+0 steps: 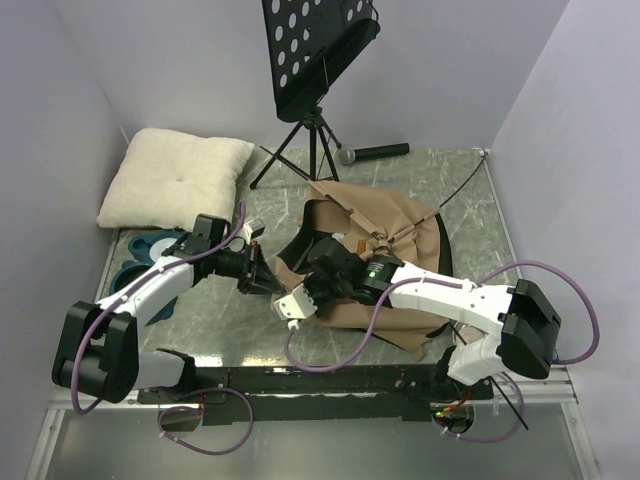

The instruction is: Set up the pet tent

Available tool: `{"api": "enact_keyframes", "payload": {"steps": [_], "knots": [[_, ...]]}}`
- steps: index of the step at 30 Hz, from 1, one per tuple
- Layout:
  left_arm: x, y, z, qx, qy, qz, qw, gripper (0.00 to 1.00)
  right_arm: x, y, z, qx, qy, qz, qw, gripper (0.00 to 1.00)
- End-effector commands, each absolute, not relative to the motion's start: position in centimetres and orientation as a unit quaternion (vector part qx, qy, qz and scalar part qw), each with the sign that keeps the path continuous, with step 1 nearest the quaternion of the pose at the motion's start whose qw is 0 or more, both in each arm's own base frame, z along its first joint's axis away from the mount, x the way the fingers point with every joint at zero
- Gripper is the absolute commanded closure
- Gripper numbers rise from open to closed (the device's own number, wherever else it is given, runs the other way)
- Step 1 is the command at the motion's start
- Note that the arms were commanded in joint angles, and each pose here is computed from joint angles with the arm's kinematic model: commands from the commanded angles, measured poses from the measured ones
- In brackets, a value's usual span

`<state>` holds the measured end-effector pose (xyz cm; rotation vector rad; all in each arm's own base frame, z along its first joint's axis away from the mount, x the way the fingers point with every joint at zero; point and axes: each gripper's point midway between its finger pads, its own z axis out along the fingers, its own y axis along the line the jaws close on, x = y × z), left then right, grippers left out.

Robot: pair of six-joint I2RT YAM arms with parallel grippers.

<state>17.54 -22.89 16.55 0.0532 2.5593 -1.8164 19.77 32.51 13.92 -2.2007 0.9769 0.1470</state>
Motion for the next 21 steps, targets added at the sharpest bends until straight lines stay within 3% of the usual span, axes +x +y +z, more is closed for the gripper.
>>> {"api": "enact_keyframes", "payload": {"steps": [1,15,16,17,18,19,21], "knots": [[18.9,-23.5,18.6,0.023,0.805,-0.593,0.017,0.99,19.2,32.4,14.1,-0.857,0.392,0.054,0.331,1.0],[18.8,-22.9,17.8,0.03,0.814,-0.579,0.027,0.99,18.2,36.7,18.0,-0.811,0.414,0.119,0.396,1.0],[19.0,-22.6,18.0,0.03,0.814,-0.579,0.032,0.95,18.0,36.9,18.1,-0.809,0.414,0.126,0.399,1.0],[19.3,-22.2,18.2,0.03,0.816,-0.576,0.04,0.84,17.8,37.1,18.1,-0.808,0.412,0.129,0.4,1.0],[19.6,-21.8,18.4,0.032,0.817,-0.574,0.048,0.61,17.5,37.2,17.9,-0.809,0.412,0.133,0.396,1.0],[20.0,-21.0,18.5,0.03,0.82,-0.569,0.061,0.45,17.4,37.3,17.7,-0.809,0.413,0.137,0.395,1.0],[20.5,-19.5,18.8,0.025,0.825,-0.558,0.084,0.24,17.2,37.6,17.4,-0.808,0.415,0.145,0.393,1.0]]}}
